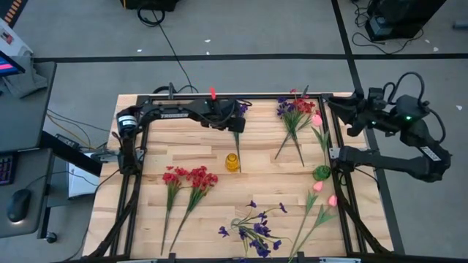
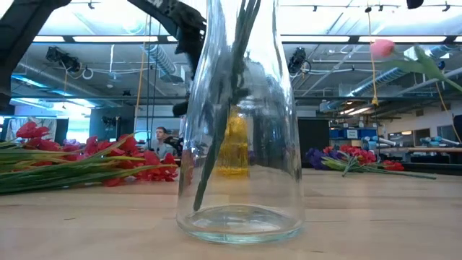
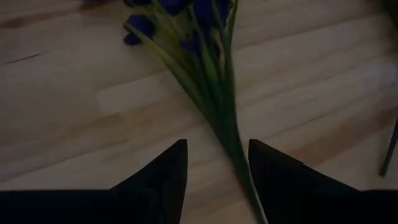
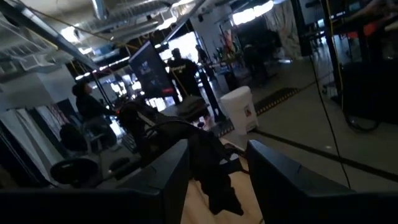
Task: Sort flowers into vase by color
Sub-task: Put the left purple flower into the yellow vase
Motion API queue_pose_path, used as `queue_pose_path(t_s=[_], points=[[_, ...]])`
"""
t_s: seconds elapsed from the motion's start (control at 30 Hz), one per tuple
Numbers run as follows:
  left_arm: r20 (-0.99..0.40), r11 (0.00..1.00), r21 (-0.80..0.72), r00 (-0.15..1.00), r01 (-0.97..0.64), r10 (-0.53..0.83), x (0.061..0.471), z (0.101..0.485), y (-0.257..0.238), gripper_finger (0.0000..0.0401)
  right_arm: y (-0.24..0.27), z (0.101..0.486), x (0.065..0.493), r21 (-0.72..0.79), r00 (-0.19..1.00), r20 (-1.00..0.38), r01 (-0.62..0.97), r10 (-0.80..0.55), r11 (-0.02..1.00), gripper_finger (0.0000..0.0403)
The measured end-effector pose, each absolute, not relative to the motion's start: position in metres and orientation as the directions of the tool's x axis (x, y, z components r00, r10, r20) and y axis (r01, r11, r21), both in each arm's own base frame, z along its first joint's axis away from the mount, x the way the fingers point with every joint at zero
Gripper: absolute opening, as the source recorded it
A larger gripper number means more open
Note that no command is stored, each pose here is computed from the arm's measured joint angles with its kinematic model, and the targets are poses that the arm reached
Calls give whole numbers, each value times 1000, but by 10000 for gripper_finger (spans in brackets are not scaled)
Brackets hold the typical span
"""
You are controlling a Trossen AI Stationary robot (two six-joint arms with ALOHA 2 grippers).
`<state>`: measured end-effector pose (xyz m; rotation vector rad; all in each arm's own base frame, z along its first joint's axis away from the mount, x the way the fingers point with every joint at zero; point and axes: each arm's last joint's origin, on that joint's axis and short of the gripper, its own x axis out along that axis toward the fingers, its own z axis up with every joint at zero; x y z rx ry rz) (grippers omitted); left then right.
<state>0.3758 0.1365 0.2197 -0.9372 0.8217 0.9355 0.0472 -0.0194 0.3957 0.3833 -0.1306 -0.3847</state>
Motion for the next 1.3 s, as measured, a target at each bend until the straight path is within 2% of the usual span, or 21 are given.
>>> queue_pose_path(t_s=[0.3,0.6,0.93,1.3], points=[[-898,281,-263,341,-923,279,387,191,141,174,-23,396,56,390,919,33,350,-392,852,171],[-848,282,-327,412,-902,333,399,186,146,174,-23,398,56,410,917,52,342,-396,846,171],[-866,264,-311,386,-913,317,404,166,147,174,-23,402,55,414,915,100,319,-392,852,171],[-888,243,-184,267,-952,373,398,155,147,174,-23,405,55,438,910,128,305,-395,846,171]])
